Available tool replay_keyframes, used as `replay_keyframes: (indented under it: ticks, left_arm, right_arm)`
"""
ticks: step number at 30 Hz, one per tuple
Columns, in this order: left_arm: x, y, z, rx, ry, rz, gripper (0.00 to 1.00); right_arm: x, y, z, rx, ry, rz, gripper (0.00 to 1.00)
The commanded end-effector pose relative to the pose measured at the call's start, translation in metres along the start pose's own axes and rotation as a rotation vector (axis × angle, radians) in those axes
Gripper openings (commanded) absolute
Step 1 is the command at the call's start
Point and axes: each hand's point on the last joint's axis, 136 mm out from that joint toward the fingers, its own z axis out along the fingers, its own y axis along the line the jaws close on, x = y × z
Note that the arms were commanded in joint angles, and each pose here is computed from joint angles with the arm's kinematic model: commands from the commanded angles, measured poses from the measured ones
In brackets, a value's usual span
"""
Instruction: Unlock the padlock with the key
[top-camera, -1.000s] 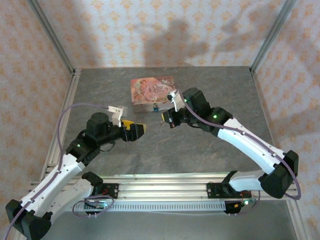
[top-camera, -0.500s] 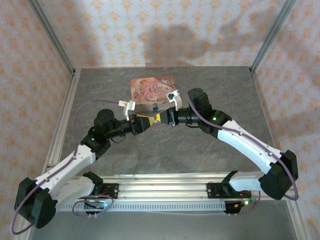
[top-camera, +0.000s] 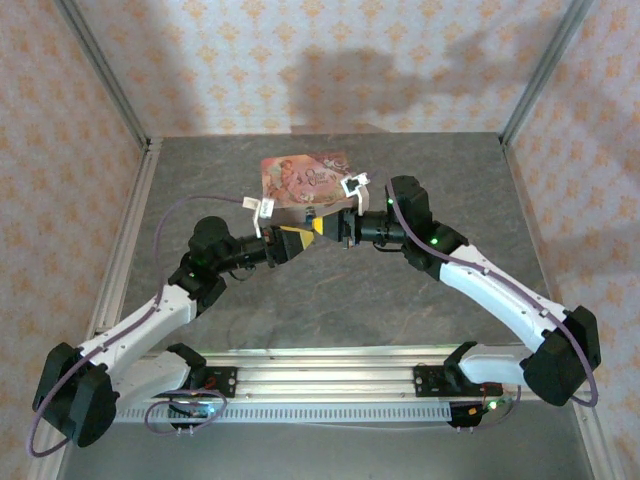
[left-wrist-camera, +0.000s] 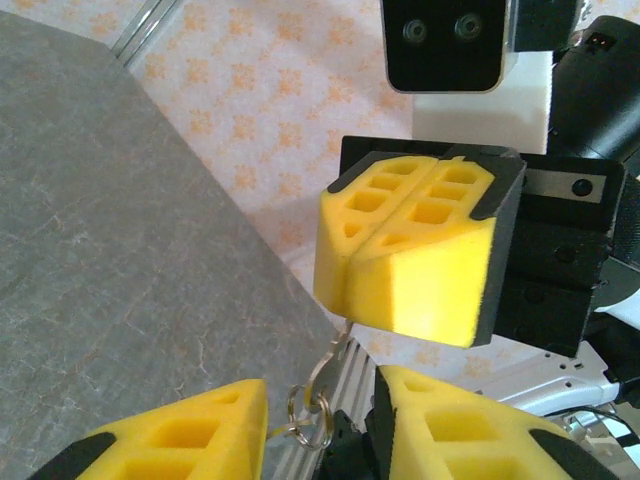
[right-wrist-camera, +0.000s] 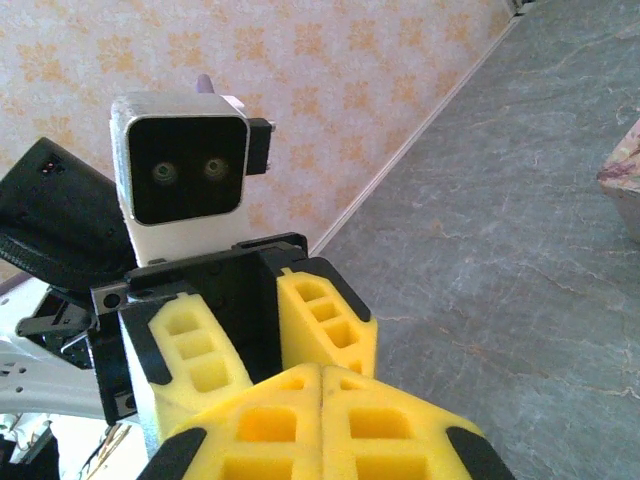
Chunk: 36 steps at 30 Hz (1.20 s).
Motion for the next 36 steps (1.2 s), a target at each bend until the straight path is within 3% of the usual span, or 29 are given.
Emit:
replay_keyframes:
  ticks: [1, 8, 15, 21, 28, 33, 36]
  left_arm:
    - [-0.002, -0.006, -0.001, 0.028, -0.012, 0.029, 0.39]
    - [-0.004, -0.007, -0.001, 0.032, -0.017, 0.037, 0.36]
    - [-0.005, -0.01, -0.002, 0.039, -0.018, 0.045, 0.22]
    - [-0.003, -0.01, -0.004, 0.029, -0.018, 0.054, 0.0]
    - [-0.002, -0.011, -0.01, 0.005, -0.017, 0.081, 0.0]
    - [-0.002, -0.016, -0.01, 0.017, 0.001, 0.091, 0.0]
    - [-0.004, -0.019, -0.01, 0.019, 0.005, 0.096, 0.0]
  right_arm:
    - [-0.007, 0.013, -0.006, -0.049, -0.035, -0.03, 0.0]
    - [-0.006, 0.013, -0.006, -0.056, -0.034, -0.026, 0.0]
    - [-0.007, 0.013, -0.004, -0.069, -0.05, -0.016, 0.0]
    - [-0.006, 0.01, -0.003, -0.065, -0.054, -0.008, 0.0]
    - [-0.004, 0.01, -0.001, -0.078, -0.048, 0.011, 0.0]
    - [0.001, 0.016, 0.001, -0.122, -0.02, 0.021, 0.22]
    - [0.005, 0.017, 0.002, -0.128, 0.001, 0.022, 0.24]
